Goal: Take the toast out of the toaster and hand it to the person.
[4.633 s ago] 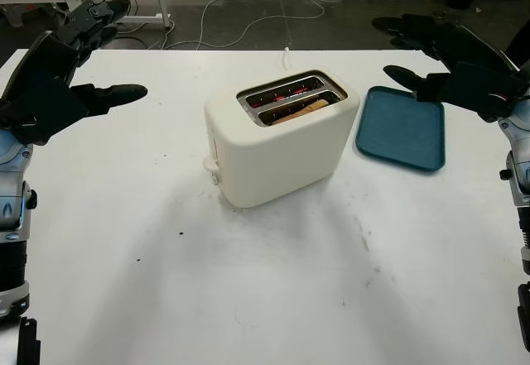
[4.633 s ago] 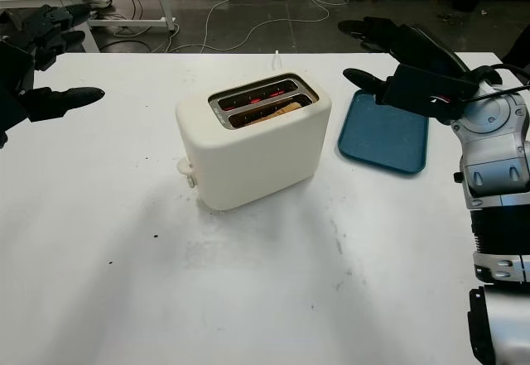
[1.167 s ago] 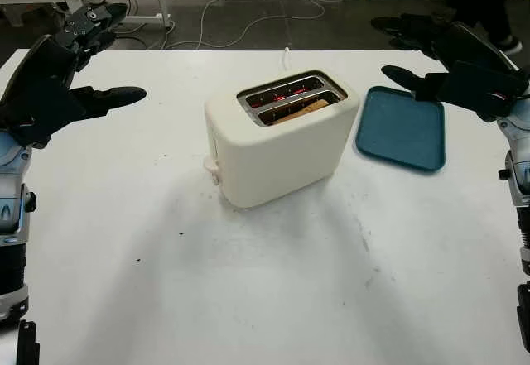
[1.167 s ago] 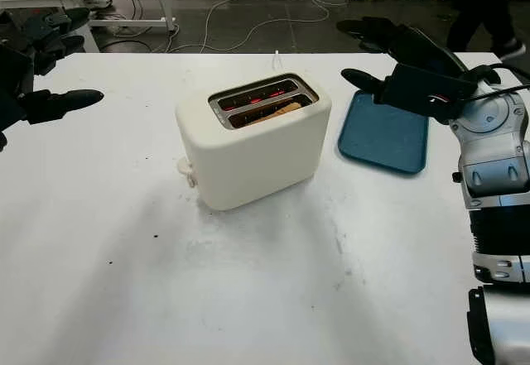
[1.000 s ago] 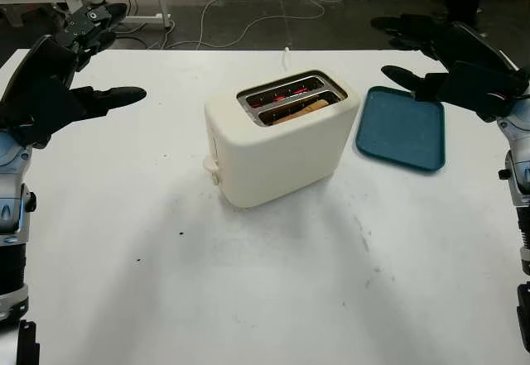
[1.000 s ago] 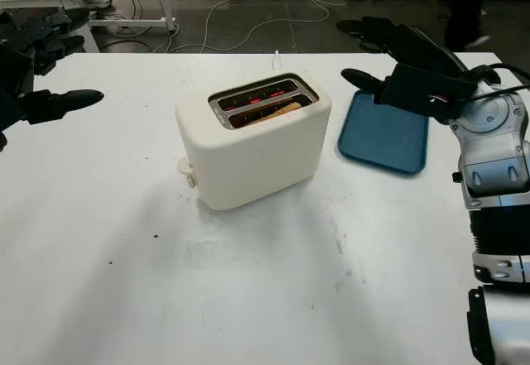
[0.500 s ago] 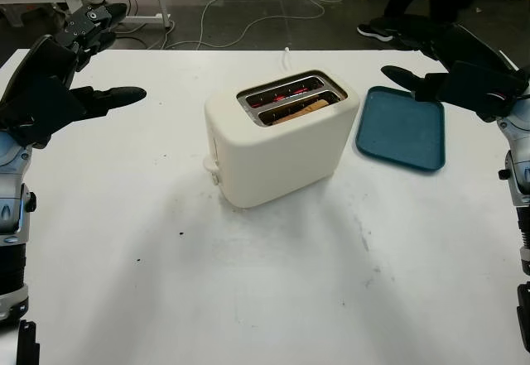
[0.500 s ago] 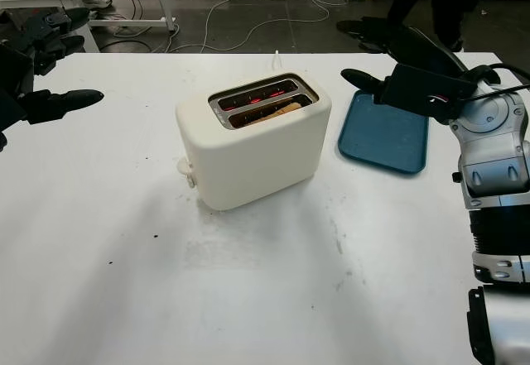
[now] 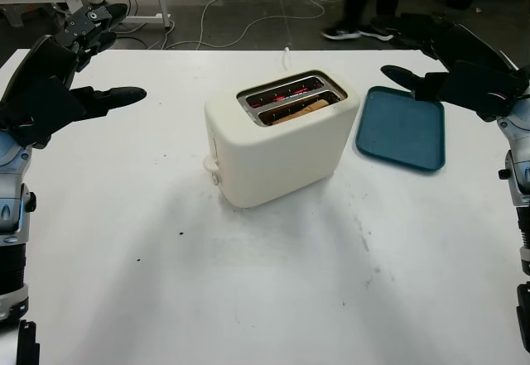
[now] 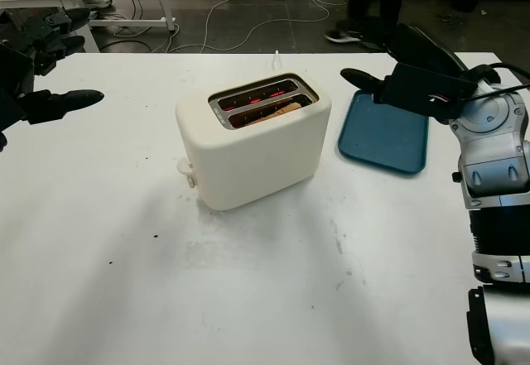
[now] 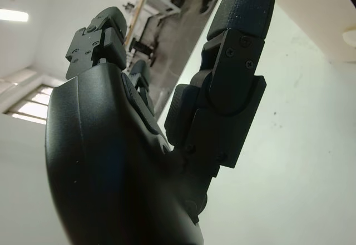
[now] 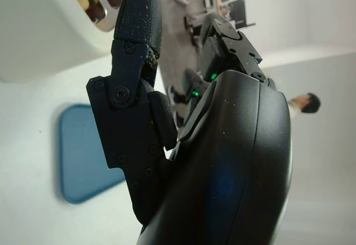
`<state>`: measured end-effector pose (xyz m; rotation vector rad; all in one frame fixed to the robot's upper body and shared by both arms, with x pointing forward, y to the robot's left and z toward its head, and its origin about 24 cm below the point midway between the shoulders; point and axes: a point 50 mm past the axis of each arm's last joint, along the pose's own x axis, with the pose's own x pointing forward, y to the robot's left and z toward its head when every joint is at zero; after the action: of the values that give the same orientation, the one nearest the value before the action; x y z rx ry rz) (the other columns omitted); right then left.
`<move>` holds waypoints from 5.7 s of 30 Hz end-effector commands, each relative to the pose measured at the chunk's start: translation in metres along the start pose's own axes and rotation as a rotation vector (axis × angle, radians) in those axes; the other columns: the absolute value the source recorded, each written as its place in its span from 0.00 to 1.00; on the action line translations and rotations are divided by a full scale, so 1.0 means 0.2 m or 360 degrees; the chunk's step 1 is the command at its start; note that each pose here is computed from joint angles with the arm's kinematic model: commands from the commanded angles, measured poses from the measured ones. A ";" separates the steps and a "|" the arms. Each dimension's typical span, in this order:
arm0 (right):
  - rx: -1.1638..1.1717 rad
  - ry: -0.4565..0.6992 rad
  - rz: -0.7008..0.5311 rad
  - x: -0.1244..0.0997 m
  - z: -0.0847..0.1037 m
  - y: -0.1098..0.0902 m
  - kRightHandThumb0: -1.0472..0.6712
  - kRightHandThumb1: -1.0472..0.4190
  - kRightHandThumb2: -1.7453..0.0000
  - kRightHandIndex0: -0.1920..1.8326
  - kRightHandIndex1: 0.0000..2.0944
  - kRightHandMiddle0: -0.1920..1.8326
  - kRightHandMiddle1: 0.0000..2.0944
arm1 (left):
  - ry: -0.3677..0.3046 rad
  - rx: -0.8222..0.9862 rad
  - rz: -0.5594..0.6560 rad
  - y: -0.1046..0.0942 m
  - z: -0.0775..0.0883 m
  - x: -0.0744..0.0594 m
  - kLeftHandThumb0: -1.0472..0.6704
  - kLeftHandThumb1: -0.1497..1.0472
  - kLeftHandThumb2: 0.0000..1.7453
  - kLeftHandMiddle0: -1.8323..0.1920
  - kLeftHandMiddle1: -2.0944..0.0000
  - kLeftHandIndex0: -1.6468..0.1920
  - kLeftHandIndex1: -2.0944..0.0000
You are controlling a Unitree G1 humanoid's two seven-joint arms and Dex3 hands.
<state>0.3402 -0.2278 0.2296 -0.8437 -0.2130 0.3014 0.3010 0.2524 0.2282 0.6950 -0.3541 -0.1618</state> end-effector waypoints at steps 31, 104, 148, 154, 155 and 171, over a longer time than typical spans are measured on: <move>0.0065 -0.0049 -0.0079 0.00 0.00 0.00 0.18 0.09 0.73 0.14 0.35 0.30 0.03 | 0.0003 -0.0022 -0.0015 0.00 -0.01 -0.01 0.07 0.89 0.01 0.91 0.82 0.90 0.83; 0.0051 -0.0049 -0.0114 0.00 -0.01 0.00 0.18 0.09 0.73 0.15 0.33 0.30 0.01 | -0.0008 -0.0033 -0.0026 0.00 -0.01 0.00 0.08 0.89 0.00 0.91 0.82 0.90 0.83; 0.0084 -0.0040 -0.0111 0.00 0.00 0.00 0.19 0.09 0.74 0.14 0.34 0.30 0.01 | -0.0020 -0.0036 -0.0033 -0.01 -0.01 0.00 0.09 0.88 0.00 0.91 0.83 0.90 0.83; 0.0098 -0.0049 -0.0113 0.00 0.00 0.00 0.19 0.09 0.74 0.14 0.34 0.30 0.01 | -0.0016 -0.0040 -0.0029 -0.01 -0.01 0.00 0.09 0.89 0.00 0.91 0.83 0.90 0.83; 0.0104 -0.0047 -0.0113 0.00 0.00 0.00 0.19 0.09 0.74 0.14 0.34 0.30 0.01 | -0.0017 -0.0040 -0.0032 -0.01 -0.01 0.00 0.08 0.89 0.00 0.91 0.83 0.90 0.83; 0.0118 -0.0040 -0.0116 0.00 0.00 0.01 0.20 0.09 0.75 0.13 0.34 0.29 0.01 | -0.0016 -0.0023 -0.0028 -0.01 -0.01 0.00 0.08 0.89 0.00 0.91 0.83 0.90 0.83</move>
<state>0.3406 -0.2270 0.2263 -0.7801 -0.2443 0.2560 0.3020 0.2516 0.2236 0.6616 -0.3486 -0.1884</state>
